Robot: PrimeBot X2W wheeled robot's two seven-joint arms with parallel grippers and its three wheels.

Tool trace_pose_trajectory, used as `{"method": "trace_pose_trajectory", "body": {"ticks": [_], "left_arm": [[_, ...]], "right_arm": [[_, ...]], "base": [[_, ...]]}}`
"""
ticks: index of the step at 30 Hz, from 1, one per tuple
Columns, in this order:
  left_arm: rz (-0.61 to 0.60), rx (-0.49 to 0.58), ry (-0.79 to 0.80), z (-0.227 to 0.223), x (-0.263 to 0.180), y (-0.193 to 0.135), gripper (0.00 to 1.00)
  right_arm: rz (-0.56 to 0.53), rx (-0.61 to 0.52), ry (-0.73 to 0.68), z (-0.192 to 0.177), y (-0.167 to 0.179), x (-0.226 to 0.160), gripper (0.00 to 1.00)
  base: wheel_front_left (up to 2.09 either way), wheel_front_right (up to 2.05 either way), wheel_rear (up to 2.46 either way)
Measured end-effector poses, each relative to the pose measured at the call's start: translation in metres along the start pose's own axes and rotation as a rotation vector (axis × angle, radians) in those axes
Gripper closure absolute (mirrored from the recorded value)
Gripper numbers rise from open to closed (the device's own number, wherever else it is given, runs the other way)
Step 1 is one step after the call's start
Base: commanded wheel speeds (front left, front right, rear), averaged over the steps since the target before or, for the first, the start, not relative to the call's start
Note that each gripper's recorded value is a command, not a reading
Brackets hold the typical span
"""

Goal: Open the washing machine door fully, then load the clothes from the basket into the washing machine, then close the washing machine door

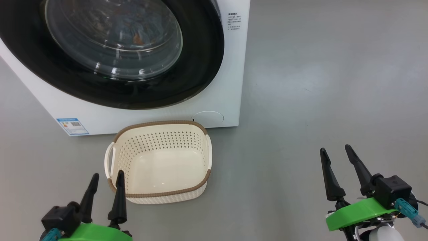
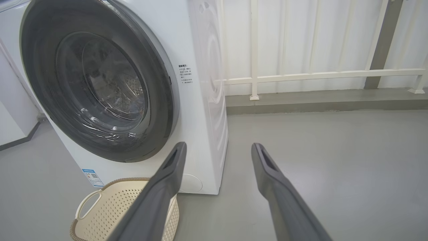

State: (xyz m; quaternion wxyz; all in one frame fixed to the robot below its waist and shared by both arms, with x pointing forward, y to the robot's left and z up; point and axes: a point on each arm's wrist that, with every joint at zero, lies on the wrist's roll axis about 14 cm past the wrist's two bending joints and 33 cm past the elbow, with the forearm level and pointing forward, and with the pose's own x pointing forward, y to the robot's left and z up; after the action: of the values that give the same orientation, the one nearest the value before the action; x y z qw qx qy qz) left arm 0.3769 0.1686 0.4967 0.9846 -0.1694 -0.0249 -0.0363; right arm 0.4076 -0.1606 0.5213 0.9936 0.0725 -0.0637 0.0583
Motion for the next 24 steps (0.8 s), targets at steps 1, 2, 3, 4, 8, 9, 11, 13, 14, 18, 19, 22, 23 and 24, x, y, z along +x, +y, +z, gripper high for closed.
{"method": "trace_pose_trajectory", "body": {"ticks": [1, 2, 3, 4, 8, 9, 11, 13, 14, 18, 19, 22, 23, 24], "left_arm": [[0.0, -0.001, -0.001, 0.0, 0.0, 0.0, 0.0], [0.001, -0.003, -0.001, 0.0, 0.0, 0.0, 0.0], [0.002, -0.004, -0.002, 0.001, 0.0, 0.0, 0.0], [0.003, -0.005, -0.003, 0.001, 0.0, 0.001, 0.0], [0.003, -0.005, -0.004, 0.001, 0.0, 0.001, 0.0], [0.002, -0.005, -0.004, 0.001, 0.0, 0.001, 0.0], [0.0, -0.005, -0.003, 0.001, 0.0, 0.0, 0.0], [0.0, -0.007, 0.007, -0.002, -0.001, -0.001, 1.0], [0.004, -0.012, 0.021, -0.007, -0.002, -0.001, 1.0], [0.025, -0.038, 0.078, -0.027, -0.012, 0.0, 1.0], [0.029, -0.046, 0.085, -0.028, -0.013, 0.0, 1.0], [0.037, -0.077, 0.081, -0.027, -0.013, 0.001, 1.0], [0.04, -0.088, 0.084, -0.028, -0.013, 0.002, 1.0], [0.042, -0.097, 0.084, -0.028, -0.013, 0.002, 1.0]], "right_arm": [[0.0, 0.0, 0.0, 0.0, 0.0, 0.0, 0.0], [0.0, 0.0, 0.001, 0.0, 0.0, 0.0, 0.0], [0.0, 0.0, 0.001, 0.0, 0.0, 0.0, 0.0], [0.0, 0.0, 0.001, 0.0, 0.0, 0.0, 0.0], [0.0, 0.0, 0.003, -0.001, 0.0, -0.001, 0.0], [0.0, 0.0, 0.005, -0.001, 0.0, -0.001, 0.0], [0.0, 0.0, 0.005, -0.001, 0.0, -0.001, 0.0], [-0.003, 0.003, 0.018, -0.005, -0.001, -0.002, 1.0], [-0.006, 0.006, 0.033, -0.01, -0.001, -0.004, 1.0], [-0.023, 0.021, 0.101, -0.031, -0.004, -0.015, 1.0], [-0.027, 0.031, 0.106, -0.032, -0.005, -0.016, 1.0], [-0.037, 0.059, 0.107, -0.032, -0.006, -0.017, 1.0], [-0.043, 0.074, 0.109, -0.032, -0.007, -0.017, 1.0], [-0.047, 0.085, 0.107, -0.031, -0.008, -0.017, 1.0]], "base": [[0.0, 0.0, 0.0], [0.0, 0.0, 0.0], [0.0, 0.0, 0.0], [0.0, 0.0, 0.0], [0.0, 0.0, 0.0], [0.0, 0.0, 0.0], [0.0, 0.0, 0.0], [0.0, 0.0, 0.0], [0.0, 0.0, 0.0], [0.0, 0.0, 0.0], [0.0, 0.0, 0.0], [0.0, 0.0, 0.0], [0.0, 0.0, 0.0], [0.0, 0.0, 0.0]]}}
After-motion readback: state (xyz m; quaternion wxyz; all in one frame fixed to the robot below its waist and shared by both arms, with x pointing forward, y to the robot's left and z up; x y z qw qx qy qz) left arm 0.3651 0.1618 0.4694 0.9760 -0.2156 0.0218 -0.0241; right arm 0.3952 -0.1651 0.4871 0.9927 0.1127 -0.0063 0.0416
